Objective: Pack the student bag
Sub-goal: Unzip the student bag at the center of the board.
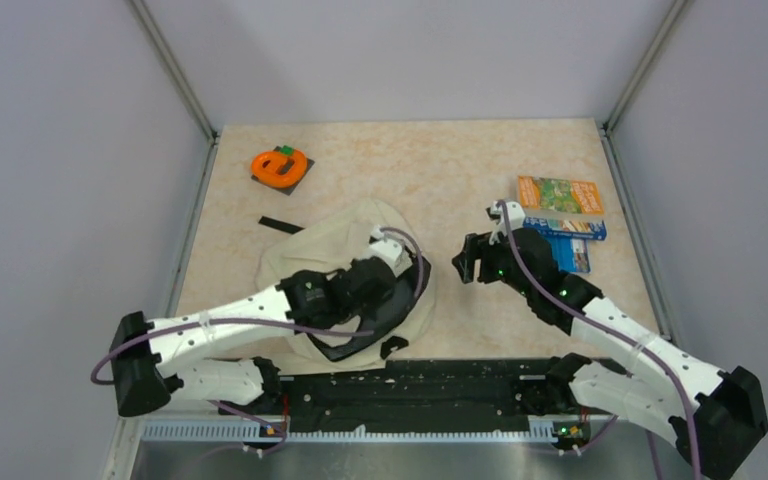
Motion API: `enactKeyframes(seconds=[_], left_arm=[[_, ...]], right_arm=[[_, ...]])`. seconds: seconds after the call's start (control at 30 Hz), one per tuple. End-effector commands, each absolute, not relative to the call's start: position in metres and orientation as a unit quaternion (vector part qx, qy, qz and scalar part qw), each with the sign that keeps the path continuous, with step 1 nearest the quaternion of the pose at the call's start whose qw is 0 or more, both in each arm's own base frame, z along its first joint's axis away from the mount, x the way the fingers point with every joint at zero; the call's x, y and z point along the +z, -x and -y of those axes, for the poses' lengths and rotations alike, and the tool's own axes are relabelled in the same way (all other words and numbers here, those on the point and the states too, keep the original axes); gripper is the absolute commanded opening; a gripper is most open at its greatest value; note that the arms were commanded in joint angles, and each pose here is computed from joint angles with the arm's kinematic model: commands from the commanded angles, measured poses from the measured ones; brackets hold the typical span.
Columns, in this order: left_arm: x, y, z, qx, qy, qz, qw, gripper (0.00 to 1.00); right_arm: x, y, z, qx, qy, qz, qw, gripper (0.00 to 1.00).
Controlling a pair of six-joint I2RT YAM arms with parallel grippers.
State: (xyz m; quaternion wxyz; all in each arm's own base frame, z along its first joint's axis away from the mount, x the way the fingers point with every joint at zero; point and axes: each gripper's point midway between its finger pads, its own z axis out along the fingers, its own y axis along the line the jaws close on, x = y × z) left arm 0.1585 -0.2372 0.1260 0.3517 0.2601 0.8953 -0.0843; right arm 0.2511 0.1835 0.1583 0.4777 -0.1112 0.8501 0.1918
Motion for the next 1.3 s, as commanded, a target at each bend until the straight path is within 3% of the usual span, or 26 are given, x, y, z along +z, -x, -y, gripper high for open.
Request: enactKeyframes(seconds=[0.0,0.07,0.2,0.57,0.6,0.67,0.73,0.77,1.03,1.27], left_arm=[[0.207,-0.212,0.242,-0.146,-0.200,-0.879,0.408,0.00],[0.227,-0.233,0.236,-0.171,-0.182,-0.877,0.410,0.00],[0.251,-0.269,0.206,-0.134,-0.152,-0.879,0.431,0.00],[0.258,-0.290,0.183,-0.147,-0.117,-0.868,0.459,0.00],[0.258,-0.291,0.181,-0.145,-0.114,-0.868,0.460,0.00],[0.261,-0.291,0.176,-0.140,-0.107,-0.866,0.468,0.00],[0.266,-0.291,0.171,-0.137,-0.100,-0.860,0.481,0.00],[0.268,-0.290,0.169,-0.136,-0.098,-0.858,0.486,0.00],[0.283,-0.269,0.196,-0.225,-0.131,-0.842,0.473,0.00],[0.276,-0.277,0.206,-0.238,-0.115,-0.852,0.452,0.00]], right_arm=[[0.167,-0.241,-0.201,0.264,0.091,-0.835,0.474,0.68],[0.162,-0.231,-0.217,0.317,0.081,-0.829,0.453,0.69],[0.156,-0.215,-0.245,0.379,0.050,-0.815,0.435,0.75],[0.132,-0.201,-0.304,0.356,0.071,-0.834,0.415,0.77],[0.126,-0.202,-0.306,0.345,0.076,-0.841,0.411,0.72],[0.110,-0.207,-0.305,0.316,0.076,-0.855,0.404,0.52],[0.098,-0.219,-0.297,0.277,0.082,-0.863,0.414,0.09],[0.095,-0.228,-0.292,0.262,0.086,-0.866,0.418,0.00],[0.107,-0.339,-0.261,0.168,0.142,-0.857,0.465,0.00],[0.103,-0.412,-0.289,0.138,0.191,-0.852,0.467,0.00]])
